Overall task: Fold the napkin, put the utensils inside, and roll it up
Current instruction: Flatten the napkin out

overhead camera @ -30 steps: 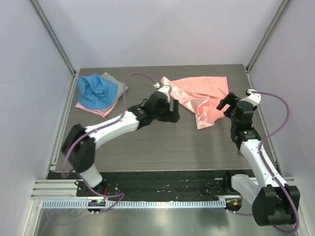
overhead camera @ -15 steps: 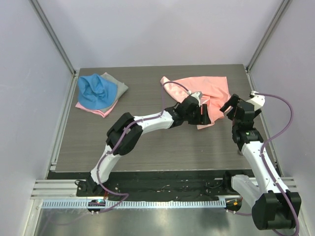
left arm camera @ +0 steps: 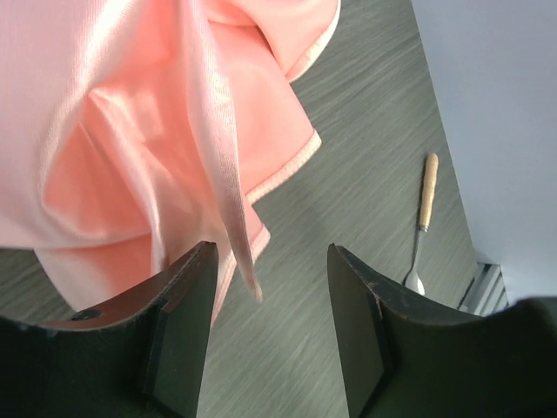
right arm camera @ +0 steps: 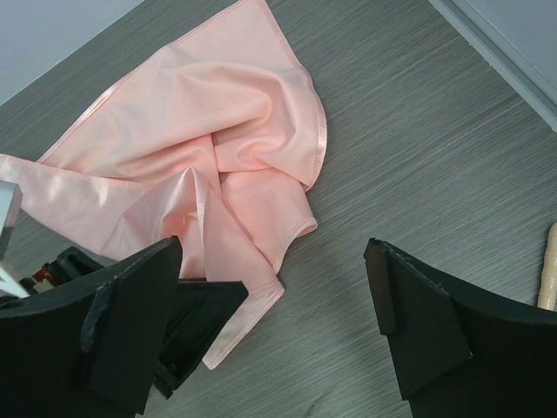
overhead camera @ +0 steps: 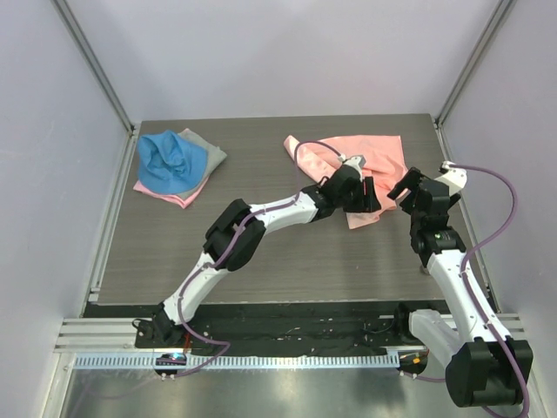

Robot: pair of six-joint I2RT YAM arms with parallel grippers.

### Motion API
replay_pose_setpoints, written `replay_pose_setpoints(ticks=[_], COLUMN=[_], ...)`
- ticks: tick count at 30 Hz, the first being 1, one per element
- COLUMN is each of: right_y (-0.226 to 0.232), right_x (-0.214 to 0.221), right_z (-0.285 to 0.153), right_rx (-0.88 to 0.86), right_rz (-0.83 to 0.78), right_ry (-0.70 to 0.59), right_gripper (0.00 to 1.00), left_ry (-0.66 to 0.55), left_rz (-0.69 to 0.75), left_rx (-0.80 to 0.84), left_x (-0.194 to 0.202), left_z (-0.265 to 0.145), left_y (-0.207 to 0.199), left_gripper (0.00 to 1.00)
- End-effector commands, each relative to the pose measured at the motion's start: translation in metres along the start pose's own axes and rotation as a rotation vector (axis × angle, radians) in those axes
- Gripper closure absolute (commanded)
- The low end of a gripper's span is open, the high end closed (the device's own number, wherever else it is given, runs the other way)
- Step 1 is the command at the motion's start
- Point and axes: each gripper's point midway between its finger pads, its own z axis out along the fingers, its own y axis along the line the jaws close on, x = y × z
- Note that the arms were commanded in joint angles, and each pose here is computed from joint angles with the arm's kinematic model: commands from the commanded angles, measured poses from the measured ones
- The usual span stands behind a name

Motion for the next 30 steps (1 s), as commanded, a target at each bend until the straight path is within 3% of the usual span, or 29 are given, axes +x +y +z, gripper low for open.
replay_pose_setpoints(ticks=[1, 6, 9, 10, 12, 13, 14, 15, 16, 17, 18, 19, 20, 21, 22, 23, 26, 30], right_y=[0.014, 0.013, 0.014, 0.015, 0.016, 0.018, 0.018, 0.018, 0.019, 0.019, 0.022, 0.023, 0.024, 0.027, 0.029, 0.029, 0.033, 0.032], right_x=[-0.026, -0.026, -0.025, -0.024, -0.023, -0.019, -0.017, -0.016, -0.015, -0.008, -0.009, -0.006, 0.004, 0.005, 0.01, 0.021, 0.037, 0.065], right_z=[-0.003, -0.002, -0.002, -0.001, 0.0, 0.002, 0.004, 0.005, 0.007, 0.013, 0.015, 0.017, 0.024, 0.027, 0.031, 0.038, 0.047, 0.061], right_rx=[-0.036, -0.032, -0.037, -0.04, -0.045, -0.051, -0.049, -0.049, -0.047, -0.044, -0.046, -0.049, -0.048, -0.058, -0.062, -0.059, -0.073, -0.062], right_rz=[0.026, 0.022, 0.02, 0.018, 0.017, 0.012, 0.01, 0.01, 0.005, -0.003, -0.003, -0.008, -0.018, -0.019, -0.022, -0.03, -0.041, -0.045], right_ry=[-0.058, -0.056, -0.049, -0.043, -0.035, -0.02, -0.012, -0.006, 0.001, 0.026, 0.03, 0.043, 0.08, 0.089, 0.109, 0.142, 0.212, 0.3], right_gripper=[0.04, 0.04, 0.04, 0.04, 0.04, 0.04, 0.04, 0.04, 0.04, 0.04, 0.05, 0.05, 0.05, 0.05, 0.06, 0.06, 0.07, 0.07], left_ry=[-0.025, -0.026, -0.024, -0.055, -0.084, -0.195, -0.227, -0.198, -0.238, -0.281, -0.294, -0.256, -0.325, -0.331, -0.296, -0.355, -0.328, -0.31], left_rz=[0.021, 0.022, 0.015, -0.001, -0.012, -0.015, -0.017, -0.036, -0.058, -0.058, -0.077, -0.114, -0.142, -0.156, -0.179, -0.181, -0.2, -0.213], left_rx=[-0.029, -0.023, 0.012, 0.025, 0.017, 0.065, 0.067, 0.021, 0.008, 0.049, 0.022, -0.051, -0.069, -0.101, -0.168, -0.188, -0.347, -0.428], left_x=[-0.011, -0.011, -0.013, -0.03, -0.04, -0.087, -0.099, -0.084, -0.108, -0.129, -0.134, -0.11, -0.131, -0.127, -0.099, -0.115, -0.088, -0.065], left_z=[0.01, 0.017, 0.02, 0.012, -0.003, -0.035, -0.05, -0.06, -0.082, -0.117, -0.137, -0.15, -0.19, -0.206, -0.217, -0.249, -0.288, -0.321], left_y=[0.005, 0.007, 0.005, 0.001, 0.013, -0.003, 0.0, 0.028, 0.046, 0.032, 0.049, 0.086, 0.099, 0.116, 0.147, 0.155, 0.205, 0.226], left_gripper=[0.44, 0.53, 0.93, 1.0, 1.0, 1.0, 1.0, 1.0, 1.0, 1.0, 1.0, 1.0, 1.0, 1.0, 1.0, 1.0, 1.0, 1.0])
